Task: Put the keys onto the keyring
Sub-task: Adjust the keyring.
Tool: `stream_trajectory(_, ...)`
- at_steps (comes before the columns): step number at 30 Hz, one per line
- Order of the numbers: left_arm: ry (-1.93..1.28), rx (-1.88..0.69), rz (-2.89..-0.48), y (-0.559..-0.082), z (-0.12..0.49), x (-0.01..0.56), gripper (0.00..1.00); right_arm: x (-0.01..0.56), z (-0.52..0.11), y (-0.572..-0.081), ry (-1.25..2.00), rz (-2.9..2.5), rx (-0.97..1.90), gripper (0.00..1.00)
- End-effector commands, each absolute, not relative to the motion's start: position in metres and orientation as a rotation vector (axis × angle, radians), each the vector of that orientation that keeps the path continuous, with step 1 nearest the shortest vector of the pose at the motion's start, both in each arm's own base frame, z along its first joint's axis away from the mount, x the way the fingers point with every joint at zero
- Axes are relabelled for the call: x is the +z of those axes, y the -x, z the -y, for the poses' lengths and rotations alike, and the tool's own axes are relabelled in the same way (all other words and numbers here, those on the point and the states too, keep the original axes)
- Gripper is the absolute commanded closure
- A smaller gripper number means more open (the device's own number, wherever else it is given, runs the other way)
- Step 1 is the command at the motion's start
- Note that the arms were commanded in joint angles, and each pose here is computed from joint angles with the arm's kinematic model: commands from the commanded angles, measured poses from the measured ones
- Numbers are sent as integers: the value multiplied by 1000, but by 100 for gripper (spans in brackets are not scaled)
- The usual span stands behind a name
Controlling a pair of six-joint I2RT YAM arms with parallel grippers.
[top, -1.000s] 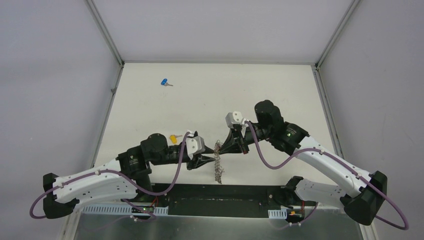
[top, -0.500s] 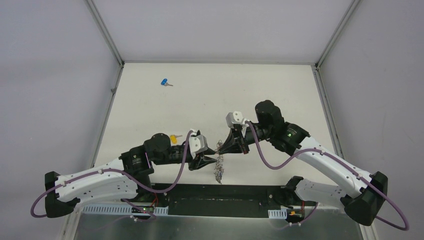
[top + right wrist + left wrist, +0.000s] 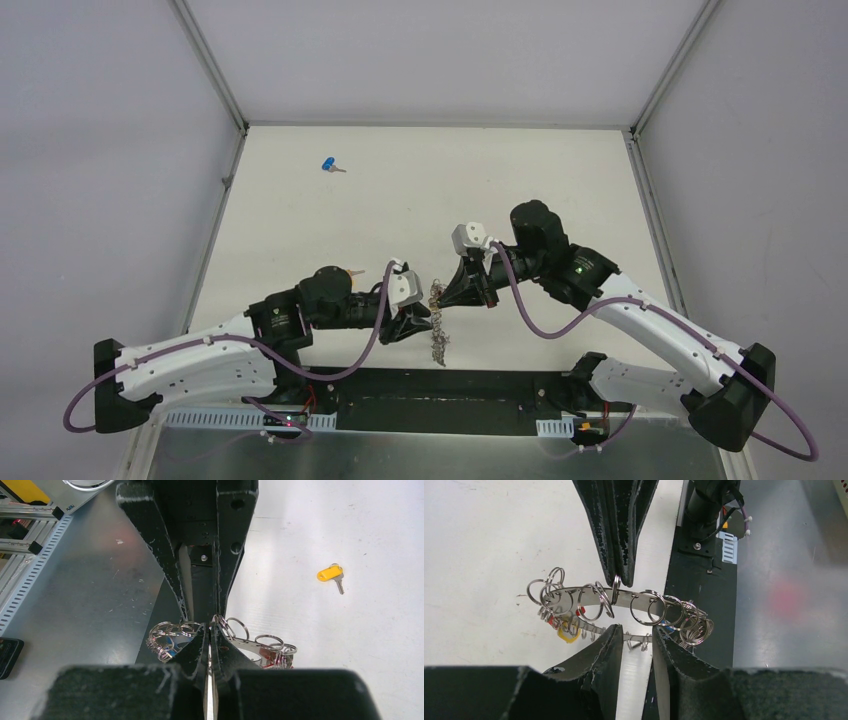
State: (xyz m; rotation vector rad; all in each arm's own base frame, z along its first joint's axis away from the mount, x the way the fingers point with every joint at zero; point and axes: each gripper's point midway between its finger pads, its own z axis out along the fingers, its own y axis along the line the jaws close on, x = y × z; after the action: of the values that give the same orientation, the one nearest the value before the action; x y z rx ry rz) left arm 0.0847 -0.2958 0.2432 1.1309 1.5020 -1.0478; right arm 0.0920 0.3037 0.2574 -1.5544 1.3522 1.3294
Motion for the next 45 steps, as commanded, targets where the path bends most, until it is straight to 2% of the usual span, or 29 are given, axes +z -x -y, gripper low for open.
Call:
stream_trajectory(1,-1134,-1109,-1423,-78,304,268,70,282,-307,-92,1543,-1225,1313,100)
stream_trajectory(18,-1073,-1054,-1330,-82,283,299,67,280,-307,-91,1543,-1234,1318,100)
stream_trajectory(27,-1075,-1089,-1329,-81,293,304,67,280,-308,-92,1540,-1235,1322,100)
stream_trajectory(40,-1033,-1054,-1370,-92,299,295,56,280,-308,-92,1537,-1236,1320,100)
stream_trajectory(45,-998,-1039,-1358,-98,299,300,54,280,-308,-92,1537,-1237,1325,100)
